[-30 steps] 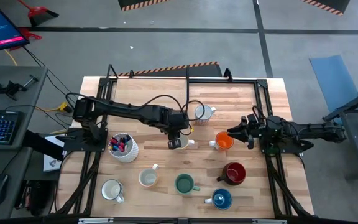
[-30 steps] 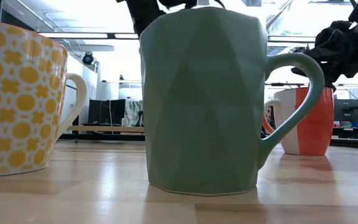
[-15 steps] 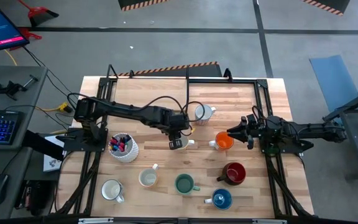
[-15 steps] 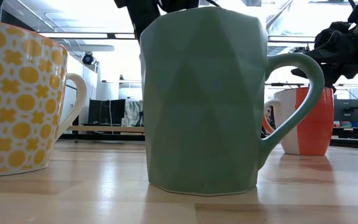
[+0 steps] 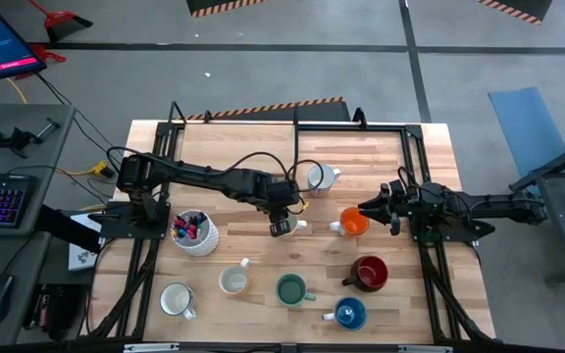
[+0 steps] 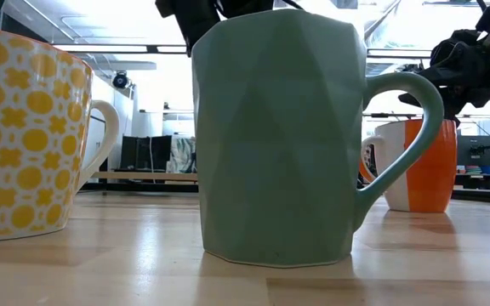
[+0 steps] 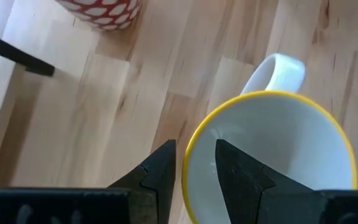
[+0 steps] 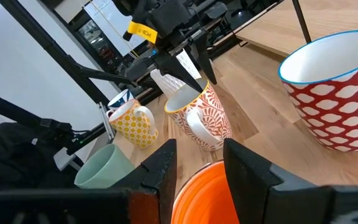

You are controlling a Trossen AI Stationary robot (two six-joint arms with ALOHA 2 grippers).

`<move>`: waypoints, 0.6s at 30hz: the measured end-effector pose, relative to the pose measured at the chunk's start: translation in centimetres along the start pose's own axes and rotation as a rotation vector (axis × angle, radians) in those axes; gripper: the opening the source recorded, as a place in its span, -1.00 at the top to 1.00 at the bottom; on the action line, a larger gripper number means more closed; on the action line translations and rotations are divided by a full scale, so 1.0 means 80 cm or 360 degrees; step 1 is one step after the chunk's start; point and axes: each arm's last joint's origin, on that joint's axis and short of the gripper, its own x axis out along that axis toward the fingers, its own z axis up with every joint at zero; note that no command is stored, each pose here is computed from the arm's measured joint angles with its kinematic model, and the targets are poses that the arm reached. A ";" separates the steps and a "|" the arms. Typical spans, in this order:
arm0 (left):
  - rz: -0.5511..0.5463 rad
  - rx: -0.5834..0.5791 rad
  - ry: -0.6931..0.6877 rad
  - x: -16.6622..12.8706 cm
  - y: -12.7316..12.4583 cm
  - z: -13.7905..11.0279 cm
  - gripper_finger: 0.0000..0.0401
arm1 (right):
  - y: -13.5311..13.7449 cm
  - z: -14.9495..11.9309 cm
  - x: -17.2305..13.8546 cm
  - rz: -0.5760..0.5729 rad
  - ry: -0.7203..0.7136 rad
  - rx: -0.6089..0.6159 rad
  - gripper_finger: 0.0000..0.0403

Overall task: Place coffee mugs
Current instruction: Put the orange patterned mug on the shelf

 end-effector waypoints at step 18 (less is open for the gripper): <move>-0.0006 0.0051 0.0086 0.035 -0.003 -0.004 0.48 | 0.000 0.000 0.000 0.0001 -0.0002 -0.0001 0.44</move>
